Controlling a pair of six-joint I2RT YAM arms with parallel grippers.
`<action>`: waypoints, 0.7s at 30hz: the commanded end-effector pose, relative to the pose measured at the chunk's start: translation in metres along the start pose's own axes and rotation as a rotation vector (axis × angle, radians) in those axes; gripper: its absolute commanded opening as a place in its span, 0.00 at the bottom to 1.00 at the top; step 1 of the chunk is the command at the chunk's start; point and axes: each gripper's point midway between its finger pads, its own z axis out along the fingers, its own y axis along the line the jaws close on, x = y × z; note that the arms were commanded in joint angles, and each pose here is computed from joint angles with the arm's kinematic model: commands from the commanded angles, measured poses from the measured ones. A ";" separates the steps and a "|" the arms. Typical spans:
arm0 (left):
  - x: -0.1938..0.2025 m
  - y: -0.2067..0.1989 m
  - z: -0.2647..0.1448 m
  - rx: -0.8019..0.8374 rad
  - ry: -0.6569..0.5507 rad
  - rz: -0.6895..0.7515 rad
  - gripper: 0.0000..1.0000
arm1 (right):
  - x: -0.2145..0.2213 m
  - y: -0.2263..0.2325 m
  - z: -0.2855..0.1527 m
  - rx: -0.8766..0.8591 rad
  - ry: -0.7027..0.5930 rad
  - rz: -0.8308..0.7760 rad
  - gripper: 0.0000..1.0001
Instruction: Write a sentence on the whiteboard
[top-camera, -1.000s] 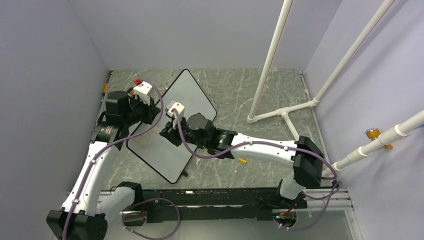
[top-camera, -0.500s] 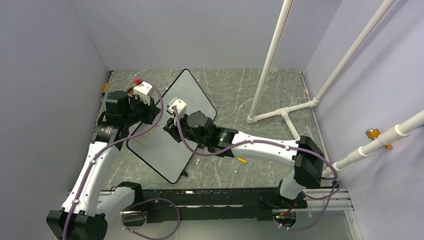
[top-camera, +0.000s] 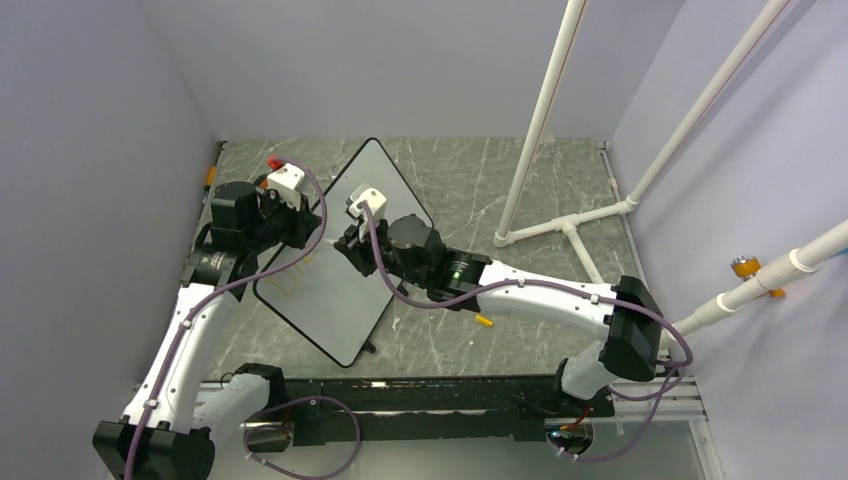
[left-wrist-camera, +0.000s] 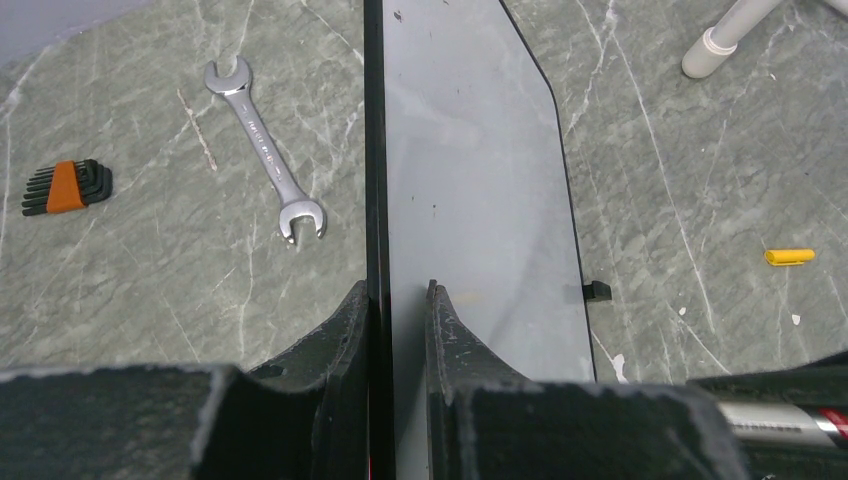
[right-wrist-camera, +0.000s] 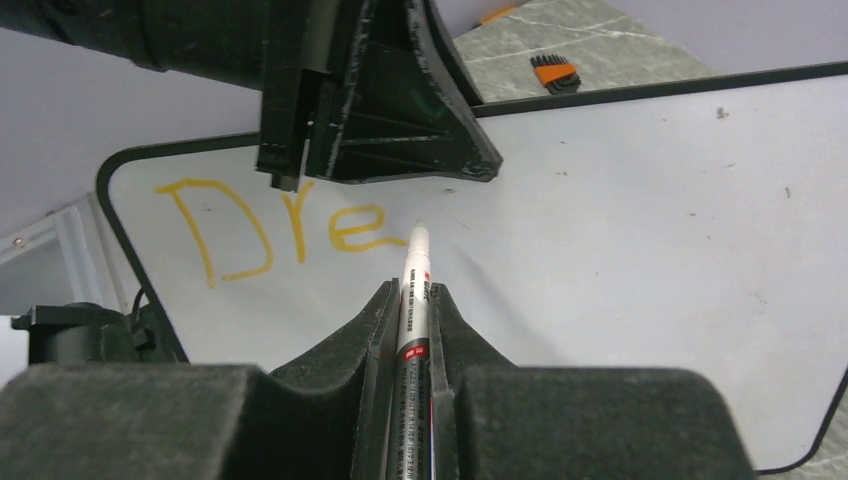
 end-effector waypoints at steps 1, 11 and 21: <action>0.059 -0.016 -0.003 0.074 0.206 0.002 0.00 | -0.023 -0.010 0.001 0.011 -0.063 0.012 0.00; 0.059 -0.017 -0.003 0.076 0.207 0.001 0.00 | -0.022 -0.015 0.016 0.005 -0.057 0.015 0.00; 0.059 -0.017 -0.002 0.078 0.208 -0.001 0.00 | -0.028 -0.013 0.026 -0.015 -0.065 0.015 0.00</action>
